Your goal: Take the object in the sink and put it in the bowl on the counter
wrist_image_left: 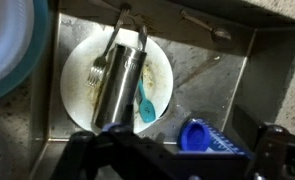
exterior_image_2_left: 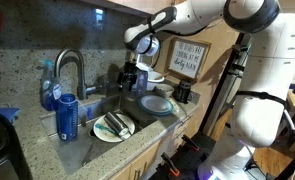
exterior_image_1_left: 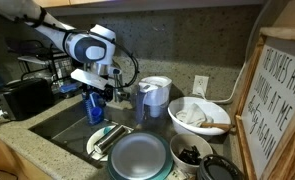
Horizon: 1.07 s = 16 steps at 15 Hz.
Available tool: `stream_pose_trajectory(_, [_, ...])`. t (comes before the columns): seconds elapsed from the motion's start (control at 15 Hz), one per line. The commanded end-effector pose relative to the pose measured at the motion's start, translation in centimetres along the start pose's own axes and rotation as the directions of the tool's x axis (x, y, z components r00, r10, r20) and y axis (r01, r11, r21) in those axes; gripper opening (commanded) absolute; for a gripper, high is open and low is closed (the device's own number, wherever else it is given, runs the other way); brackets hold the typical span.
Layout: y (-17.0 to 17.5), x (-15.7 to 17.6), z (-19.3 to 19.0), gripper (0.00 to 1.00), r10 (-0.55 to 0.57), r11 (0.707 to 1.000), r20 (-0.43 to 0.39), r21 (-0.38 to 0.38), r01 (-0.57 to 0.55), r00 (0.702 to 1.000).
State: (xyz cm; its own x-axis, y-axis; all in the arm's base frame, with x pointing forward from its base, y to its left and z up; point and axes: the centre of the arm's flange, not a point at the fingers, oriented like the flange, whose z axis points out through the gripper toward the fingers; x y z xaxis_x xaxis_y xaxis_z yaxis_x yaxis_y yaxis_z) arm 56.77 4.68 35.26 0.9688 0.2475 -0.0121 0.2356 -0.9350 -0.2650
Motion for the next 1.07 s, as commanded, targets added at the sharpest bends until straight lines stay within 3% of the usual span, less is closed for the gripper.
stream_pose_trajectory(0.0, [0.5, 1.4, 0.6, 1.0, 0.118, 0.992, -0.118, -0.039, -0.123, 0.986])
stream_pose_trajectory(0.6, [0.9, 1.7, 0.4, 1.0, 0.1, 0.994, -0.124, -0.034, -0.105, 0.987])
stream_pose_trajectory(1.0, [3.2, 3.1, 4.6, 1.0, 0.12, 0.993, -0.078, -0.014, -0.121, 0.99])
